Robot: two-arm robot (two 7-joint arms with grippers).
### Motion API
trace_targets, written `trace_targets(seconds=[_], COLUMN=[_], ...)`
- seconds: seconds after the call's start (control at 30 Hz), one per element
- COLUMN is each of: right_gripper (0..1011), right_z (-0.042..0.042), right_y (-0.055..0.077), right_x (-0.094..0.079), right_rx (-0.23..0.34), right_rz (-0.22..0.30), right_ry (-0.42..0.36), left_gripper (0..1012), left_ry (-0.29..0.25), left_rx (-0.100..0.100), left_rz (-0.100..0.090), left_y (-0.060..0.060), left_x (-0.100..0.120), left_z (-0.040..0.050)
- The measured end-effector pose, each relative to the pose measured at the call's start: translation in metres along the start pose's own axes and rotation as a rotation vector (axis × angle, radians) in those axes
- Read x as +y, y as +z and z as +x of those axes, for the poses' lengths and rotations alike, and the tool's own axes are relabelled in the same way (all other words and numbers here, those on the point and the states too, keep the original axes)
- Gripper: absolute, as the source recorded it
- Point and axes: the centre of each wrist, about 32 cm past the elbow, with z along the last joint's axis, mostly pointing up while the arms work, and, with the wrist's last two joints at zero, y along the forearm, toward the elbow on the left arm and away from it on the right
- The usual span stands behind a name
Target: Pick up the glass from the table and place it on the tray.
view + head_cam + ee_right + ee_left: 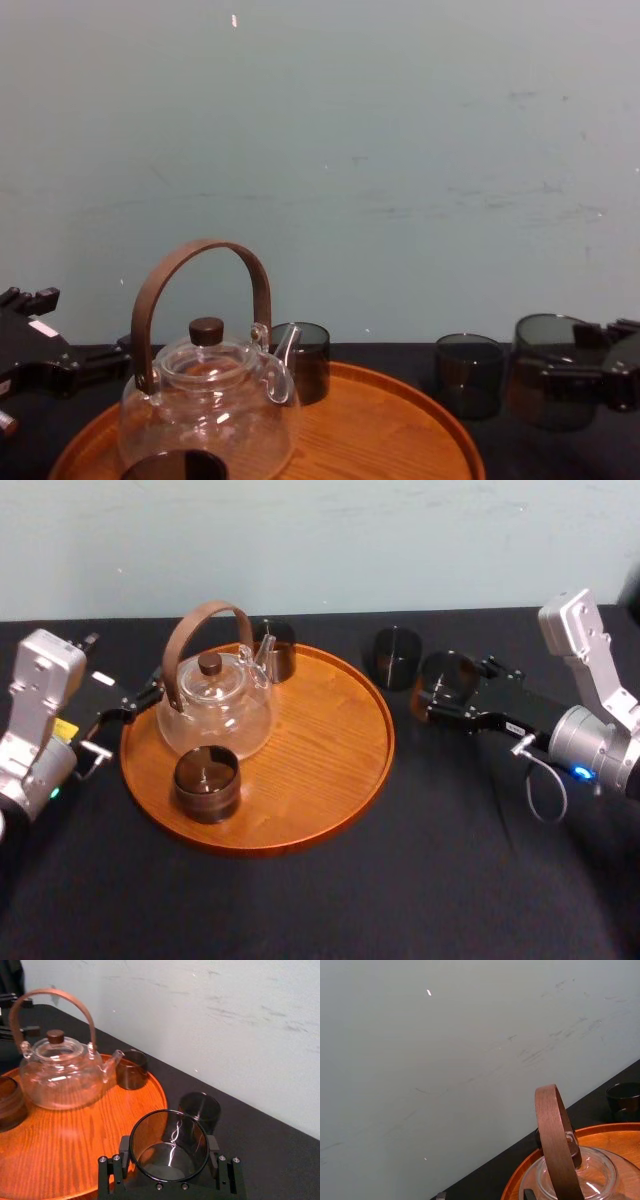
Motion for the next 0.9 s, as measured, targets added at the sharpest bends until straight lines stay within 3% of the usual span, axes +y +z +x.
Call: trace_targets(seconds=[0.33,0.9], right_gripper=[904,904], right_z=[-0.008,-0.0241], right_y=[0.012,0.018], right_x=[0.019,0.061], right_rx=[-0.033,-0.059], right_rz=[0.03,0.032], right_ry=[0.09,0.169], left_gripper=[1001,1001], left_ry=[0.0,0.0], left_rx=[0.0,0.0], left_rz=[0.0,0.0], left_y=[0.0,0.0], left_x=[0.0,0.0], left_z=[0.0,0.0])
